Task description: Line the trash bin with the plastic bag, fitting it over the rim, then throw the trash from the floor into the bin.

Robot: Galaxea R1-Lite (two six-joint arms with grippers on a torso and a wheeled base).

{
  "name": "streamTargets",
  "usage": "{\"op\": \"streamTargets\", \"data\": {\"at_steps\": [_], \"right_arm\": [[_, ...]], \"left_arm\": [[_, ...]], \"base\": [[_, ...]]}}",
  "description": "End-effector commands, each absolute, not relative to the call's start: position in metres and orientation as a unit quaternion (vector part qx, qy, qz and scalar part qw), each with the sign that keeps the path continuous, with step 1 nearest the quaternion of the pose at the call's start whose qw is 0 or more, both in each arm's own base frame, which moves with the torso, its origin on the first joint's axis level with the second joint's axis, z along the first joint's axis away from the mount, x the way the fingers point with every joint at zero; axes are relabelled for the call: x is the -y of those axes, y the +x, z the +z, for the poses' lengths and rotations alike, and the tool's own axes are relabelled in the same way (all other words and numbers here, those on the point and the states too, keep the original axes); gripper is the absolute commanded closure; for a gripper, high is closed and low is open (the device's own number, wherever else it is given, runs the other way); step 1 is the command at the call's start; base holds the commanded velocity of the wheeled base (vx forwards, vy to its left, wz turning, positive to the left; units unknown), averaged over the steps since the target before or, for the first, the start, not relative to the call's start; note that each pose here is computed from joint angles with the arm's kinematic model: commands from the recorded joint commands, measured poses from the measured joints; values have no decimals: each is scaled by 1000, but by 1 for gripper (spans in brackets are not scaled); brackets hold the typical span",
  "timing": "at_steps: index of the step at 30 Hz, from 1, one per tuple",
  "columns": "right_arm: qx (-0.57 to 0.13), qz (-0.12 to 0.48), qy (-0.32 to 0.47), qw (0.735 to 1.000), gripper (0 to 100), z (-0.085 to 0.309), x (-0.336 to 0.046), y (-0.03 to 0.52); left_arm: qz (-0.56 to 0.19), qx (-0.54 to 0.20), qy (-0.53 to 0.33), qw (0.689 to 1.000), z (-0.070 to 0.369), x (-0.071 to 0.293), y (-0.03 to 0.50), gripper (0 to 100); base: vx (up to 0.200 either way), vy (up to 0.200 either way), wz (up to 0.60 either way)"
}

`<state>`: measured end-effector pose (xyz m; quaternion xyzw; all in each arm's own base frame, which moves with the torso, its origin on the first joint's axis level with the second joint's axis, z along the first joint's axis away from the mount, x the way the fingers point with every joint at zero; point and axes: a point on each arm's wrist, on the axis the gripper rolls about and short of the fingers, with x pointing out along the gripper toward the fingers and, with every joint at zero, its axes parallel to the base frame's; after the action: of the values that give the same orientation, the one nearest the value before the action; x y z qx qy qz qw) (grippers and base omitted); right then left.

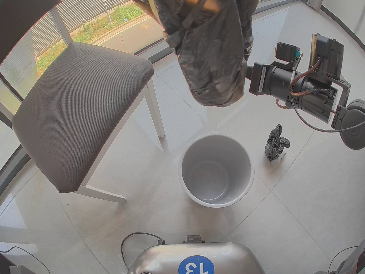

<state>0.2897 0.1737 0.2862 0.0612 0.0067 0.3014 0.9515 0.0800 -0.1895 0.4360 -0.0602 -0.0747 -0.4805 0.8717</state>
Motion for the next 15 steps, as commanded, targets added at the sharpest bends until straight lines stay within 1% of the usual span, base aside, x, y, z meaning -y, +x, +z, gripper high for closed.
{"op": "streamTargets", "data": {"at_steps": [1,5,8,11,15], "right_arm": [[-6,300,62,952,100,287,-174,289],[-19,293,58,954,100,281,-171,285],[-23,281,57,958,100,281,-161,272],[-53,258,45,964,100,275,-145,251],[-107,248,30,962,100,271,-126,219]], "left_arm": [[-479,73,-59,873,435,191,81,100],[-475,64,-62,875,432,192,84,100],[-465,43,-64,882,424,197,90,100],[-429,8,-54,902,405,199,111,100],[-392,-39,-35,918,377,205,135,100]], "base": [[0,0,0],[0,0,0],[0,0,0],[0,0,0],[0,0,0]]}}
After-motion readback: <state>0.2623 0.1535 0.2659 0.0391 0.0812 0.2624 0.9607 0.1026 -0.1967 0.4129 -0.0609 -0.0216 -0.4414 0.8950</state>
